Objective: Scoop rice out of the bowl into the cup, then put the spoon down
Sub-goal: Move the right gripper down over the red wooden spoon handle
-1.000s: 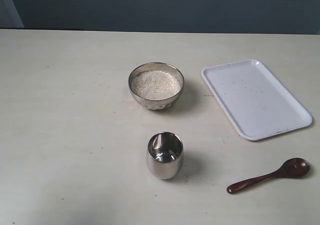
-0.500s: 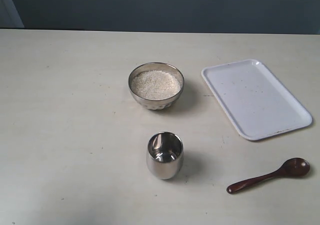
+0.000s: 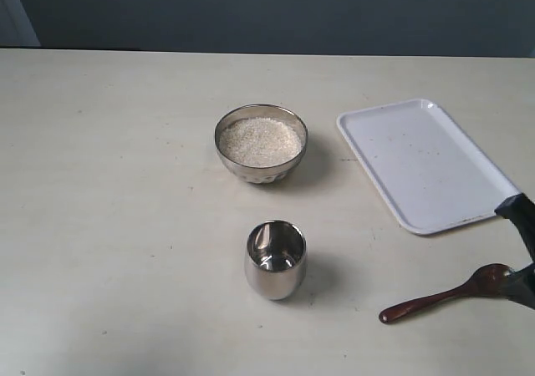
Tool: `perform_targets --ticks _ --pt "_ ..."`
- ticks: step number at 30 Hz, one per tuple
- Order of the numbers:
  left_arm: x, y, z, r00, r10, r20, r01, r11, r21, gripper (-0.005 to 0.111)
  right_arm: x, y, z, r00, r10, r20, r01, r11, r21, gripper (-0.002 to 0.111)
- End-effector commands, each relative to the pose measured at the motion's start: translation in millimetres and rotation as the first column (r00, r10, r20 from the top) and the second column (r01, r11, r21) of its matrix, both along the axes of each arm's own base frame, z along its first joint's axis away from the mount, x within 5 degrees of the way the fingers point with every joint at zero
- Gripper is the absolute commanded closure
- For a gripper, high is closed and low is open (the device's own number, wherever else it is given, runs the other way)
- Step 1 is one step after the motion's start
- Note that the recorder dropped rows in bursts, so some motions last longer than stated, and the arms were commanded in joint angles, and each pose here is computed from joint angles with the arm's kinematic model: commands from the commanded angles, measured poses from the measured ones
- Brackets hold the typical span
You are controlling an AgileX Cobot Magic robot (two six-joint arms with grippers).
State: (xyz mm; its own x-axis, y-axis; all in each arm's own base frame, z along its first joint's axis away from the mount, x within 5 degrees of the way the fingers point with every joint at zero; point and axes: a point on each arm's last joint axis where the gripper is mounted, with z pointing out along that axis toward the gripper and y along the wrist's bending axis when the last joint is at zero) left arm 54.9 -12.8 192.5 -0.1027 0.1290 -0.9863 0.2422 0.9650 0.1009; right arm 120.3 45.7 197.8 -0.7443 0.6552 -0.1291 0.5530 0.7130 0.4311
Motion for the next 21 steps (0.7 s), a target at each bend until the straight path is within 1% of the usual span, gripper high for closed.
perform_targets --ticks 1,2,4,6,7,9,10,12,14,16,18,19,20,21 --pt "-0.5 -0.1 2.2 1.0 -0.002 0.012 0.002 1.0 -0.01 0.106 8.3 11.9 -2.8 0.996 0.012 0.091 -0.012 1.0 0.001 0.109" --pt "-0.5 -0.1 2.2 1.0 -0.002 0.012 0.002 1.0 -0.01 0.106 12.1 16.4 0.7 0.989 0.01 0.15 -0.016 0.999 0.037 0.109" --pt "-0.5 -0.1 2.2 1.0 -0.002 0.012 0.002 1.0 -0.01 0.106 19.8 23.2 8.6 0.966 -0.035 0.256 0.003 0.992 0.124 0.109" --pt "-0.5 -0.1 2.2 1.0 -0.002 0.012 0.002 1.0 -0.01 0.106 24.9 25.2 14.1 0.944 -0.068 0.324 0.014 0.986 0.167 0.109" --pt "-0.5 -0.1 2.2 1.0 -0.002 0.012 0.002 1.0 -0.01 0.106 27.4 25.1 16.6 0.928 -0.053 0.369 -0.005 0.988 0.153 0.109" --pt "-0.5 -0.1 2.2 1.0 -0.002 0.012 0.002 1.0 -0.01 0.106 32.0 24.7 21.6 0.884 0.014 0.468 -0.063 0.994 0.09 0.109" --pt "-0.5 -0.1 2.2 1.0 -0.002 0.012 0.002 1.0 -0.01 0.106 33.4 24.7 23.5 0.867 0.027 0.497 -0.075 0.994 0.077 0.109" --pt "-0.5 -0.1 2.2 1.0 -0.002 0.012 0.002 1.0 -0.01 0.106 34.7 24.9 25.3 0.856 0.016 0.516 -0.071 0.994 0.087 0.109" --pt "-0.5 -0.1 2.2 1.0 -0.002 0.012 0.002 1.0 -0.01 0.106 33.0 25.1 23.1 0.879 -0.015 0.476 -0.047 0.992 0.119 0.109" --pt "-0.5 -0.1 2.2 1.0 -0.002 0.012 0.002 1.0 -0.01 0.106 26.8 26.8 11.1 0.949 -0.059 0.311 0.008 0.987 0.162 0.109" --pt "-0.5 -0.1 2.2 1.0 -0.002 0.012 0.002 1.0 -0.01 0.106 19.9 27.5 -1.7 0.986 -0.003 0.169 -0.016 0.994 0.109 0.108" --pt "-0.5 -0.1 2.2 1.0 -0.002 0.012 0.002 1.0 -0.01 0.106 17.7 28.7 -6.2 0.992 0.025 0.12 -0.037 0.995 0.097 0.105" --pt "-0.5 -0.1 2.2 1.0 -0.002 0.012 0.002 1.0 -0.01 0.106 17.6 30.1 -8.2 0.993 0.052 0.107 -0.062 0.994 0.093 0.102" --pt "-0.5 -0.1 2.2 1.0 -0.002 0.012 0.002 1.0 -0.01 0.106 18.7 32.4 -9.0 0.99 0.079 0.115 -0.091 0.991 0.098 0.096"
